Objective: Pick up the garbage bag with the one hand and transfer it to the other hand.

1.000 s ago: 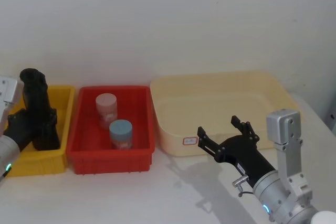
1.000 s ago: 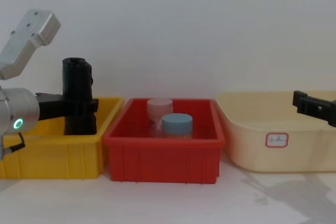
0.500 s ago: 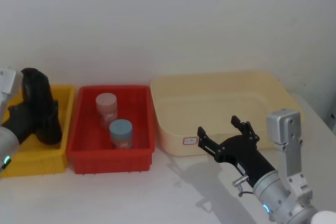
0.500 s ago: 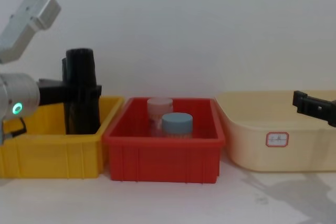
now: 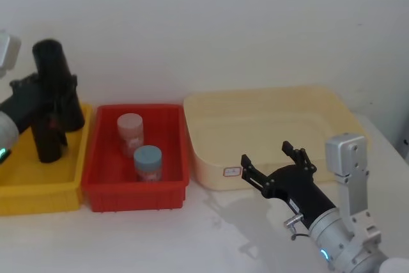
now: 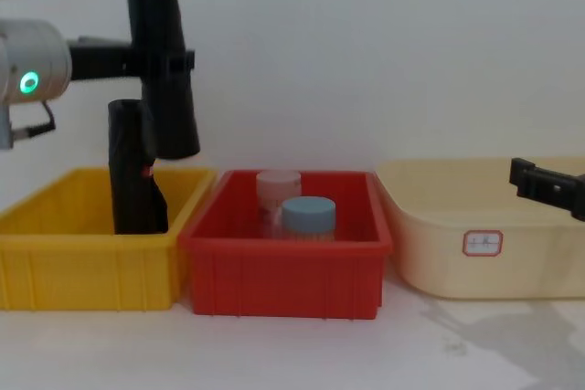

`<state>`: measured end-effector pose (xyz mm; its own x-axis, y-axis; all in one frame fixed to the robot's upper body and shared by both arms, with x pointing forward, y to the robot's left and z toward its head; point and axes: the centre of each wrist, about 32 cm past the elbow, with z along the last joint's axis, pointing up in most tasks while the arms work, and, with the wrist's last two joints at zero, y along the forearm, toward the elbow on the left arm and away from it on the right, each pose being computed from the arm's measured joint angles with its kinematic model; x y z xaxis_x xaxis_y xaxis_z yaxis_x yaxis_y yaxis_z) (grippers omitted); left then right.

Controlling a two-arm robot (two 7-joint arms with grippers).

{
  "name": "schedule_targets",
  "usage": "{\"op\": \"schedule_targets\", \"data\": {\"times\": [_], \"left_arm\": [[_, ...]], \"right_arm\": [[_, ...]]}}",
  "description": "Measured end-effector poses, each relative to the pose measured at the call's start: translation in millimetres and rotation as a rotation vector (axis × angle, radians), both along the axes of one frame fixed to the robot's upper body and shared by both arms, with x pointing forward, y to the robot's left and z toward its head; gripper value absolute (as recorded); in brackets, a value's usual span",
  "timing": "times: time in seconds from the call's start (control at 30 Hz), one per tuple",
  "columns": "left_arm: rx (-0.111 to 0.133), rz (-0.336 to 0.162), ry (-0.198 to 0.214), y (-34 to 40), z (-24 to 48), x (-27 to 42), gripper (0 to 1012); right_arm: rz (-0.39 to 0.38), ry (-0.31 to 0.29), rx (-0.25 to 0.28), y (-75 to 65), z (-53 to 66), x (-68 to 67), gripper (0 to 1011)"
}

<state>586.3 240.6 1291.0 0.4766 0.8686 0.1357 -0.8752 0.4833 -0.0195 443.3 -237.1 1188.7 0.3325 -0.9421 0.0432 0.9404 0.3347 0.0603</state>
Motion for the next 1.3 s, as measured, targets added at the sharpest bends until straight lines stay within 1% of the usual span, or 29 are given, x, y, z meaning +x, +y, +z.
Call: {"op": "schedule_targets", "data": {"times": [0.1,0.13,0.17,0.2,0.27,0.33,0.37,0.4,0.43,0.47,0.5,0.6,0.63,0.73,0.77,0.8,0.83,0.9,0.93,0.97,1.0,1.03,1.1,1.17,1.23,1.27,1.3], "left_arm": [[-0.003,-0.025,-0.018,-2.1,9.7,2.2,414],[-0.004,-0.03,-0.022,-2.9,11.9,2.8,414],[-0.008,-0.047,-0.027,-4.8,16.3,4.2,414],[-0.008,-0.047,-0.027,-4.8,16.3,4.2,414],[-0.021,-0.081,-0.031,-9.8,23.8,7.4,414],[-0.028,-0.098,-0.027,-12.5,25.7,9.1,414],[-0.037,-0.115,-0.022,-15.0,27.1,11.0,414],[-0.037,-0.115,-0.022,-15.0,27.1,11.0,414],[-0.047,-0.135,-0.015,-17.9,28.4,12.9,414],[-0.052,-0.143,-0.011,-19.3,28.7,13.9,414],[-0.062,-0.163,-0.001,-22.8,28.9,16.3,414],[-0.081,-0.196,0.015,-28.5,29.3,19.7,414],[-0.093,-0.215,0.025,-32.0,29.3,21.8,414],[-0.113,-0.245,0.043,-36.8,28.4,24.9,414],[-0.128,-0.268,0.055,-40.1,28.4,26.9,414],[-0.136,-0.278,0.06,-41.8,28.3,27.9,414],[-0.152,-0.299,0.073,-45.8,27.9,30.2,414],[-0.166,-0.317,0.084,-48.8,27.7,32.0,414],[-0.183,-0.339,0.095,-52.9,27.7,33.9,414],[-0.191,-0.348,0.102,-54.6,27.6,34.7,414],[-0.194,-0.355,0.105,-55.5,27.7,35.2,414],[-0.207,-0.371,0.117,-58.6,27.7,36.7,414],[-0.216,-0.385,0.124,-61.4,28.5,37.9,414],[-0.227,-0.403,0.138,-65.6,28.7,39.4,414],[-0.231,-0.409,0.143,-66.7,28.8,39.9,414],[-0.239,-0.424,0.155,-70.0,29.6,41.3,414],[-0.24,-0.428,0.158,-71.0,30.0,41.7,414]], "right_arm": [[0.0,0.0,0.0,0.0,0.0,0.0,1000],[0.0,0.0,0.0,0.0,0.0,0.0,1000],[0.0,0.0,0.0,0.1,0.0,0.0,1000],[0.0,-0.001,0.0,0.1,0.2,0.2,1000],[0.003,-0.004,0.001,0.0,1.4,1.3,1001],[0.006,-0.008,0.002,-0.1,2.8,2.5,1000],[0.009,-0.009,0.003,-0.2,3.6,3.3,1000],[0.013,-0.011,0.004,-0.3,4.6,4.2,1000],[0.021,-0.016,0.005,-0.6,7.1,6.6,1000],[0.026,-0.017,0.006,-0.7,8.3,7.7,1000],[0.036,-0.022,0.007,-1.2,11.0,10.2,1000],[0.054,-0.029,0.007,-2.2,16.1,14.8,1000],[0.061,-0.031,0.006,-2.7,17.8,16.3,1000],[0.092,-0.035,0.005,-4.2,24.7,22.3,1001],[0.109,-0.039,0.003,-5.0,29.1,25.9,1000],[0.118,-0.038,0.002,-5.3,30.7,27.3,1001],[0.137,-0.036,0.001,-6.0,35.2,30.7,1000],[0.154,-0.032,0.0,-6.3,38.9,33.2,1000],[0.162,-0.027,0.0,-6.5,40.6,34.4,1000],[0.179,-0.022,0.0,-6.7,44.8,37.1,1000],[0.186,-0.017,0.002,-6.7,46.5,38.1,1001],[0.2,-0.008,0.002,-6.6,49.4,39.9,1000],[0.22,0.008,0.005,-6.0,54.0,42.8,1000],[0.227,0.016,0.008,-5.7,55.0,43.5,1000],[0.241,0.034,0.012,-4.4,56.9,45.3,1001],[0.25,0.043,0.014,-3.3,58.0,46.8,1000],[0.253,0.047,0.015,-3.0,58.1,47.1,1000]]}}
